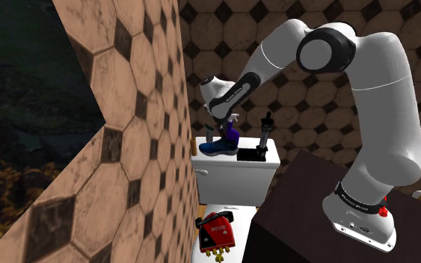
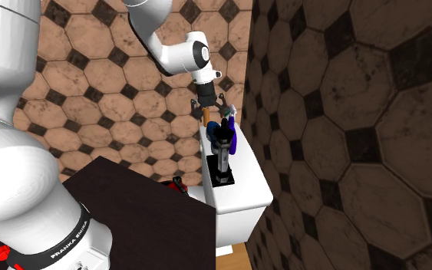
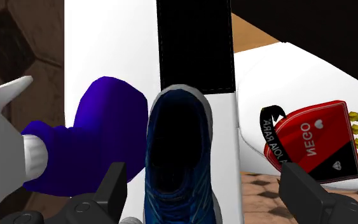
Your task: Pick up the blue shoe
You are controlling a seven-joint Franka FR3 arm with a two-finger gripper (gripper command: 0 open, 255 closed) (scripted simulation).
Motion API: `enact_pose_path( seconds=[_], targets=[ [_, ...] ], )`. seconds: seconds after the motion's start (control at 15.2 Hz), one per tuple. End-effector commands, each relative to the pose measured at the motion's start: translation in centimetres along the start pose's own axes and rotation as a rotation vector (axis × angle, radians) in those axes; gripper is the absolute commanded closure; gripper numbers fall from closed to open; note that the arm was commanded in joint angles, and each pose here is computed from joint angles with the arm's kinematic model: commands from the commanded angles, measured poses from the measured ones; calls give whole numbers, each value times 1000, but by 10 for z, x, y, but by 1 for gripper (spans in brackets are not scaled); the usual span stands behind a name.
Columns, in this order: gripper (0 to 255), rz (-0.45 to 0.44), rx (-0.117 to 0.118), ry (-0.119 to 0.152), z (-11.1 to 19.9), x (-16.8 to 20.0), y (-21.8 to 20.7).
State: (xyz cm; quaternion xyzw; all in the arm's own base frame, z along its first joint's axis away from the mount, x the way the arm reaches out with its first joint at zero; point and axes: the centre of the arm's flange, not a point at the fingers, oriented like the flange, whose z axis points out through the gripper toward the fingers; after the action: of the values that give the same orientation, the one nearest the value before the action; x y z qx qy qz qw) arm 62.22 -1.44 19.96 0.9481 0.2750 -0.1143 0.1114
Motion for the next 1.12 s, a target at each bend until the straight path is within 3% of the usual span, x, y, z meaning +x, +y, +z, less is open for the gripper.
enact_pose_path(
  seconds=[0.0,0.26,0.92,0.99,1.06],
  targets=[
    [0,-23,-7,-4,17,24,5],
    [0,-67,-20,-12,50,65,13],
    [0,-70,-21,-13,90,79,7],
    [255,-70,-21,-13,91,79,8],
    [255,-70,-21,-13,91,79,8]
  ],
)
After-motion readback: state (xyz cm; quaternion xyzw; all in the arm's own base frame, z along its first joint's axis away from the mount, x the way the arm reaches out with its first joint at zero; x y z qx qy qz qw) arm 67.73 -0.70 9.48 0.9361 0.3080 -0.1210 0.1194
